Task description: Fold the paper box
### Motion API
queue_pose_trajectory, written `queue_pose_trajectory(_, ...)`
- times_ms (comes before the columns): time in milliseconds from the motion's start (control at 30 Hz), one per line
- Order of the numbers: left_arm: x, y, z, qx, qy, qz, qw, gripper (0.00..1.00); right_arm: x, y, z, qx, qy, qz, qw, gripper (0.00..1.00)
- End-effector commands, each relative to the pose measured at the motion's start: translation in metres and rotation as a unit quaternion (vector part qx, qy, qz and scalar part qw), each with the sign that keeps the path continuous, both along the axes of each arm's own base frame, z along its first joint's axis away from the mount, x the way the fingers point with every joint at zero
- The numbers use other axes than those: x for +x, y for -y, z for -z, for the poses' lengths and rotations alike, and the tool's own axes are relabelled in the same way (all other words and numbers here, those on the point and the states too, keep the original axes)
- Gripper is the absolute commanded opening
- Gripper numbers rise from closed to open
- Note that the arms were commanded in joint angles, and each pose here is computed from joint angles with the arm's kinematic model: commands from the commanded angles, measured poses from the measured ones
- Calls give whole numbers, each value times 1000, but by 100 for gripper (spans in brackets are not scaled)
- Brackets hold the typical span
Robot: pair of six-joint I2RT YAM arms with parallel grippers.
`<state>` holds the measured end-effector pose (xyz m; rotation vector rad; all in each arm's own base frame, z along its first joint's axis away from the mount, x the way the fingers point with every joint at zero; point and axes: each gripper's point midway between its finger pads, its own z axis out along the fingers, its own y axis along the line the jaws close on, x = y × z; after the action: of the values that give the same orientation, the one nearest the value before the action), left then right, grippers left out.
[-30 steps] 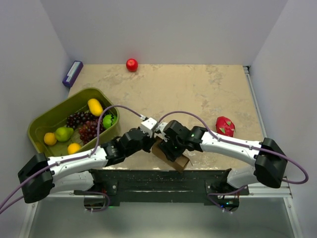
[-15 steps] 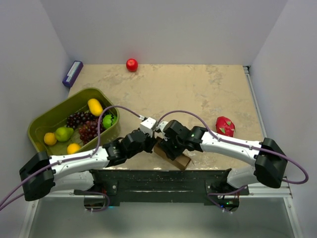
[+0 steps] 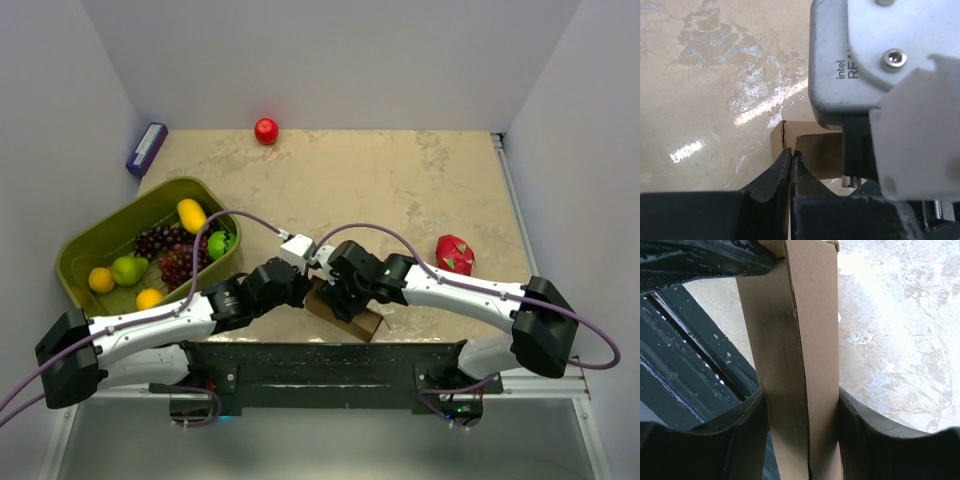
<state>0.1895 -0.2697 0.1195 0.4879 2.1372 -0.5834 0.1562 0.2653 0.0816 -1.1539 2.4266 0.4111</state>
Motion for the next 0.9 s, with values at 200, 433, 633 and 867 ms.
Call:
queue_pose_trajectory(200,-11,20,-7,-47,-5,33,998,0,46,-15,-15,2,108,-4,994,45)
queue_pose_trajectory(433,-8,16,-5,-42,-9,15,999,0,50,-6,-28,10,120,49,991,78)
queue_pose_trajectory(633,-9,16,-7,-42,-10,18,999,0,51,3,-34,9,125,80,989,81)
queue_pose_trajectory(867,-12,15,2,-35,-23,18,999,0,53,2,-33,8,128,76,989,59)
